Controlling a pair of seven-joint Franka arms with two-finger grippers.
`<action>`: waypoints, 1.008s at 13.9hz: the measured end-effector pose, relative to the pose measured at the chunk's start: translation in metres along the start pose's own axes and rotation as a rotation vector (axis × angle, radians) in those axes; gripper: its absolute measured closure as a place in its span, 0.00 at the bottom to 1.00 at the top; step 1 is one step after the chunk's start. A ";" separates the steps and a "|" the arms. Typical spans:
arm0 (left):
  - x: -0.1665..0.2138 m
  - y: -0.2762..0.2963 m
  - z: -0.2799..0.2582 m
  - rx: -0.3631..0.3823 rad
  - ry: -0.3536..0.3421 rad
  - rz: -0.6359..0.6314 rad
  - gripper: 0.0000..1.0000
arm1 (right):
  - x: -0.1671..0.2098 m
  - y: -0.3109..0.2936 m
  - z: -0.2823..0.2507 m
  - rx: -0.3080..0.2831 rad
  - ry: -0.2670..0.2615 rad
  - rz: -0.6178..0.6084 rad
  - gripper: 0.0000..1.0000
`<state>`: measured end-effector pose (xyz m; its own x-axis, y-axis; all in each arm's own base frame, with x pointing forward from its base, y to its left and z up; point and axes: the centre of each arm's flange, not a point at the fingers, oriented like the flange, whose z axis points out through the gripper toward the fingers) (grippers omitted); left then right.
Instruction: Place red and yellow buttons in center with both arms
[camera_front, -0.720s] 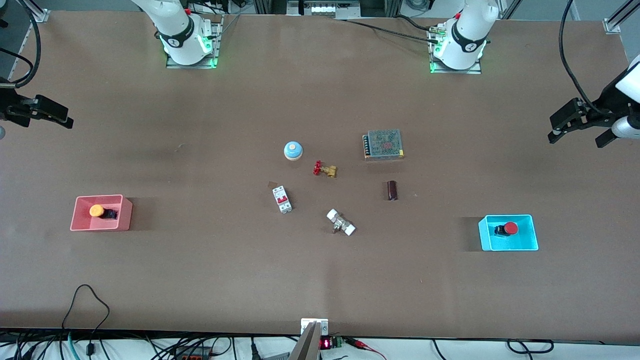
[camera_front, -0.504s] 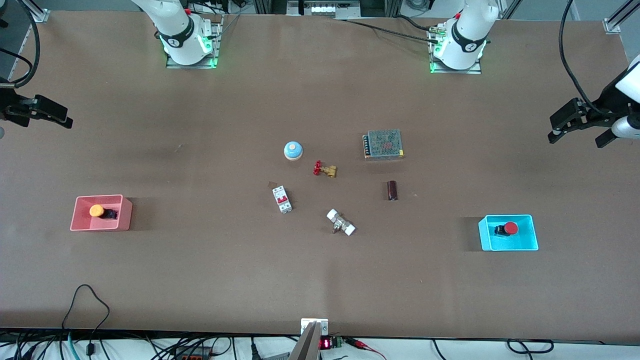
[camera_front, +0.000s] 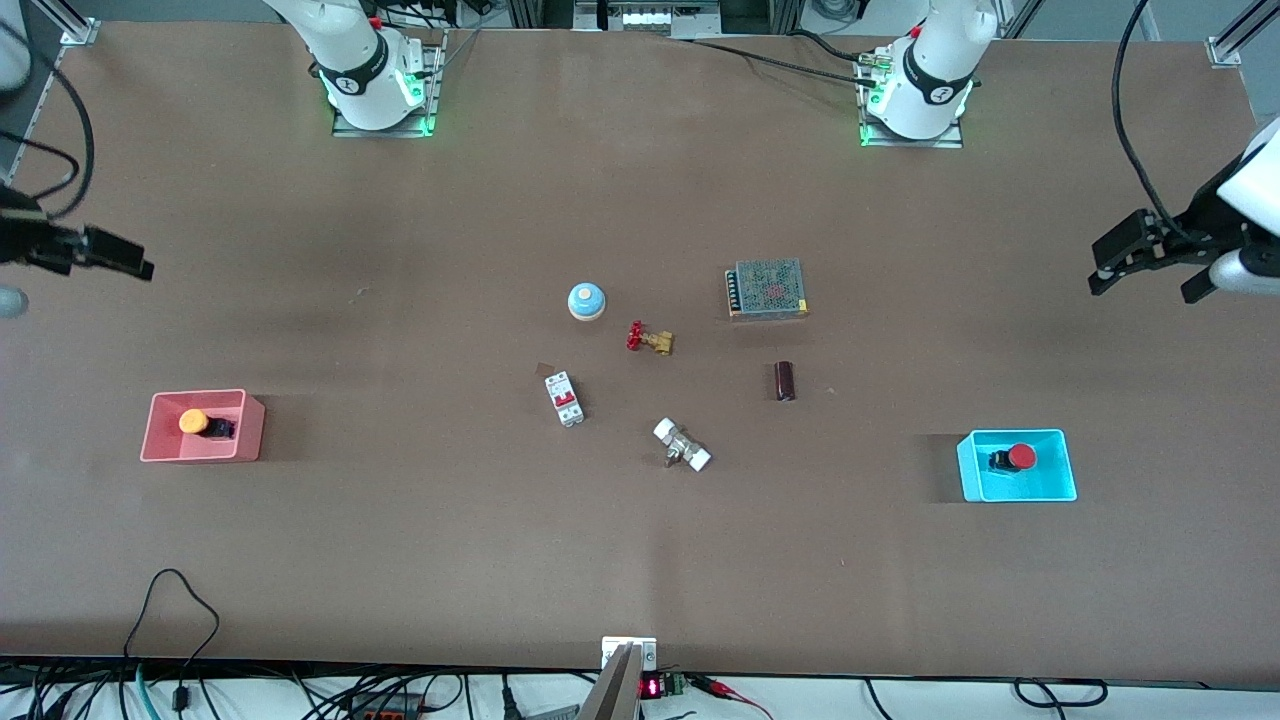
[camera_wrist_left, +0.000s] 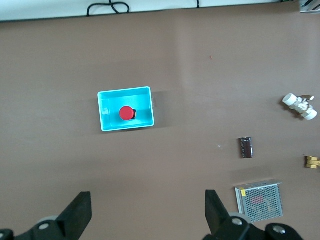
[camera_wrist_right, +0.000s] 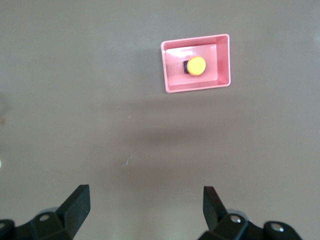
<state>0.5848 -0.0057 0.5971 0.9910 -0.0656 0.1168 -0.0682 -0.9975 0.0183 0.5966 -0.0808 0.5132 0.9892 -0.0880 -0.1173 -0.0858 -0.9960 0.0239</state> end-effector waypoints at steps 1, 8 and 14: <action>0.007 -0.005 0.020 0.002 -0.001 -0.007 0.00 | 0.019 0.010 0.030 -0.005 -0.006 0.008 0.00; 0.043 -0.040 0.180 0.013 -0.048 -0.053 0.00 | 0.083 0.036 0.154 -0.036 0.024 -0.081 0.00; 0.046 -0.078 0.304 0.018 -0.096 -0.104 0.00 | 0.101 0.060 0.223 -0.046 0.031 -0.092 0.00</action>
<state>0.6706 0.0615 0.2995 0.9991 0.0367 0.0199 0.0366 -0.9993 0.0075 0.6653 -0.1524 0.2816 0.9959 0.0052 -0.0903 0.0106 -0.9982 0.0597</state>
